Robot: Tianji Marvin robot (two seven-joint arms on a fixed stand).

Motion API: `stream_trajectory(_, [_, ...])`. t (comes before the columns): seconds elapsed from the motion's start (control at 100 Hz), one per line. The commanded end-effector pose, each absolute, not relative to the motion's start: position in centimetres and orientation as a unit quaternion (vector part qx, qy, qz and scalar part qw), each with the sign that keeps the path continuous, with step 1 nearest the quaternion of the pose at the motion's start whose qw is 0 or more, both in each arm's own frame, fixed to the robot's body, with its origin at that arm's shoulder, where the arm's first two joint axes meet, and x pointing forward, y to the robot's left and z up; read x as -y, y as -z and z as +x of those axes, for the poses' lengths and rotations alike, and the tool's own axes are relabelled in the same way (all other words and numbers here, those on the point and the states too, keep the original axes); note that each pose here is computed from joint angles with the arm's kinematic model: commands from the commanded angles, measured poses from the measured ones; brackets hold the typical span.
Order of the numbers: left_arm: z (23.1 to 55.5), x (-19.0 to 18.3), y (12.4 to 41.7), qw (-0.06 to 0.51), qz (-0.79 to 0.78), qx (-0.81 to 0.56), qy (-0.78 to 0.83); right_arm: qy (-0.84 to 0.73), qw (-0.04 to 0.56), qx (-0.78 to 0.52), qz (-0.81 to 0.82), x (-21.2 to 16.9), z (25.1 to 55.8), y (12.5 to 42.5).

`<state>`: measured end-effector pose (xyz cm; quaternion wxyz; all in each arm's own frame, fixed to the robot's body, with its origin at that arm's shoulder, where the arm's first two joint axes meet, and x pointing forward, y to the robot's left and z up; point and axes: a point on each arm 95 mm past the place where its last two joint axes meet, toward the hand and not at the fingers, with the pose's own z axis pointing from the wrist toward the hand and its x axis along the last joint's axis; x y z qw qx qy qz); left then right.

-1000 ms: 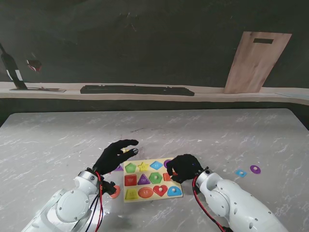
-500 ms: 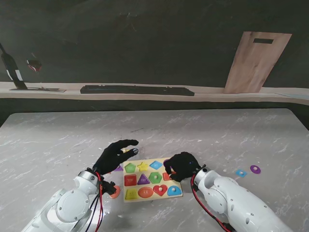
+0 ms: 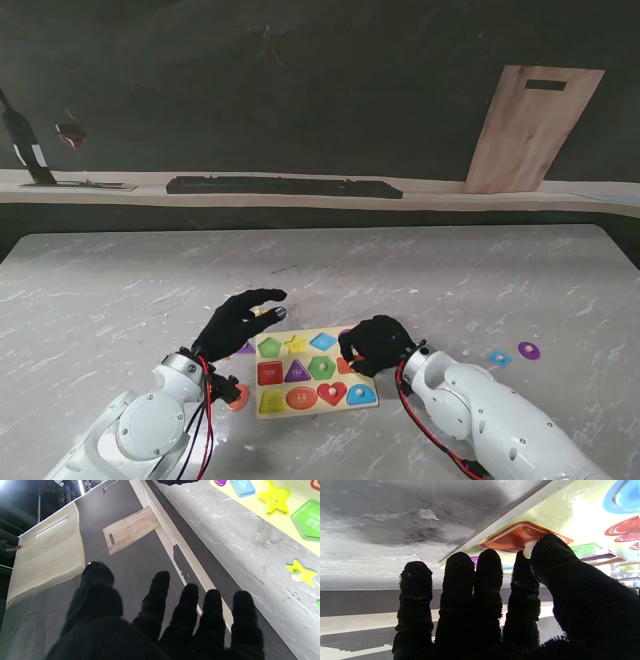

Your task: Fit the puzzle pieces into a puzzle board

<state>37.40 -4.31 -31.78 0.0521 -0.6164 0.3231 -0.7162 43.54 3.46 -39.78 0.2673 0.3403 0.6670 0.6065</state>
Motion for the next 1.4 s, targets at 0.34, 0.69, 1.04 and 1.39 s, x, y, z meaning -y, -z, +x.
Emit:
stream_trajectory(0.34, [37.3,4.3,31.8,0.051,-0.617,-0.322,0.716,-0.571,0.289,-0.687,0.344,-2.0,42.7,40.5])
stream_trajectory(0.69, [37.4,4.3,31.8,0.05,-0.618,-0.321,0.715,-0.581,0.326,-0.662,0.343,0.1,42.2,39.1])
stream_trajectory(1.04, [37.4,4.3,31.9,0.049,-0.62,-0.32,0.715,-0.522,0.439,-0.623,0.384,9.2,43.2,35.4])
stream_trajectory(1.39, [37.6,4.7,32.1,0.045,-0.621,-0.327,0.711,-0.429,0.476,-0.619,0.454,16.0,43.0,34.9])
